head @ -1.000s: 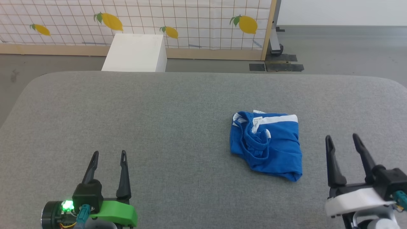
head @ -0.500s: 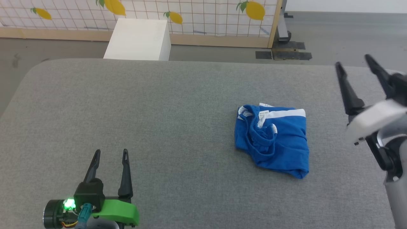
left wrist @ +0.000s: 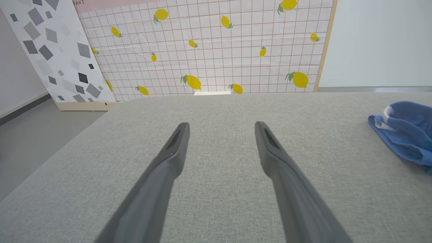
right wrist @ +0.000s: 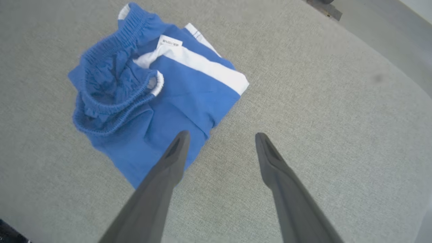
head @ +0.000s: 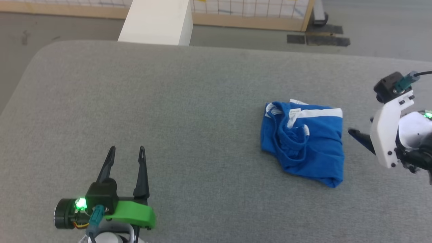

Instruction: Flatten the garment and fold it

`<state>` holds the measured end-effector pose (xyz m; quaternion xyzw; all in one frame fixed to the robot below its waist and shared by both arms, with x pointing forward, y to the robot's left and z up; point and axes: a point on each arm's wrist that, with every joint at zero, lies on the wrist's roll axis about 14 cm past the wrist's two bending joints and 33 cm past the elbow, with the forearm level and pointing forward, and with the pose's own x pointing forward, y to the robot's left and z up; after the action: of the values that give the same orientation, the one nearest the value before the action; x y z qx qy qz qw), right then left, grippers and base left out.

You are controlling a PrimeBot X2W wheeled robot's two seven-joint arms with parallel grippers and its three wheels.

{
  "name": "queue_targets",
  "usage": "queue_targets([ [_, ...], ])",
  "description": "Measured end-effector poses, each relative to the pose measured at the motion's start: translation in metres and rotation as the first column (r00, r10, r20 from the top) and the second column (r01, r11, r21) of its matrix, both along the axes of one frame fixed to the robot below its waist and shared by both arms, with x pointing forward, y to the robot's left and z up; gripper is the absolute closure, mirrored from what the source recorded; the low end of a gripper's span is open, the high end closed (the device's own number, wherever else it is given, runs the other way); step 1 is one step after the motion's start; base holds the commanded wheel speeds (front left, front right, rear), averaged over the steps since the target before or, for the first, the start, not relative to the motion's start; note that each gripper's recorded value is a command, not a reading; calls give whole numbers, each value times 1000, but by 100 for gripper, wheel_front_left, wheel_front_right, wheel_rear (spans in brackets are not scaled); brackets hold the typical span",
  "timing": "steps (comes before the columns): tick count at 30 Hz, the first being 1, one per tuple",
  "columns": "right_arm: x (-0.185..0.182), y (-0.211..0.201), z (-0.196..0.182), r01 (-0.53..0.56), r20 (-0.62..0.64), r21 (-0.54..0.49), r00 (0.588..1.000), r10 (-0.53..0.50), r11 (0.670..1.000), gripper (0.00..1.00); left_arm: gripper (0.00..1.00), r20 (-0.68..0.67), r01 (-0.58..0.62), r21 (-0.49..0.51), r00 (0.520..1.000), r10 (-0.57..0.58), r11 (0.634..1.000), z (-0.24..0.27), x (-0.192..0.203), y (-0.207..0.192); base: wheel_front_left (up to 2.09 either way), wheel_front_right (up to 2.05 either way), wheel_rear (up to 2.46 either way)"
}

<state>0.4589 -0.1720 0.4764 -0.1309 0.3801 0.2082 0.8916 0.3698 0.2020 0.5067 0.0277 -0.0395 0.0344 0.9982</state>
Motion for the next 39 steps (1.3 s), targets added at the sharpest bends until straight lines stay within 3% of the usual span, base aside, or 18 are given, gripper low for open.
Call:
queue_targets([
  [7, -5, 14, -43, 11, -262, 70, 965, 8, 997, 0, 0, -12, -15, -2, 1000, 15, 1000, -5, 13, 5, 0, 0, 0],
  [16, 0, 32, -97, -14, -393, 62, 919, 38, 998, 0, 0, -48, -31, -2, 998, 31, 1000, -18, 27, 10, 0, 0, 0],
  [21, 5, 43, -108, -56, -399, 76, 913, 82, 996, 0, 0, -78, -51, 3, 996, 51, 999, -28, 28, 17, 0, 0, 0],
  [22, 6, 44, -109, -68, -399, 74, 913, 92, 995, 7, 0, -81, -54, 3, 995, 55, 999, -29, 28, 18, 0, 0, 0],
  [23, 7, 46, -109, -76, -397, 77, 912, 101, 994, 100, 0, -84, -57, 2, 995, 57, 998, -30, 28, 19, 0, 0, 0],
  [32, 10, 57, -89, -86, -290, 148, 949, 126, 985, 100, 0, -66, -49, -6, 997, 49, 999, -25, 30, 16, 0, 0, 0],
  [39, 5, 38, -45, -151, -162, 99, 973, 165, 984, 100, 0, -50, 4, -12, 999, -5, 1000, -22, 35, 0, 0, 0, 0],
])
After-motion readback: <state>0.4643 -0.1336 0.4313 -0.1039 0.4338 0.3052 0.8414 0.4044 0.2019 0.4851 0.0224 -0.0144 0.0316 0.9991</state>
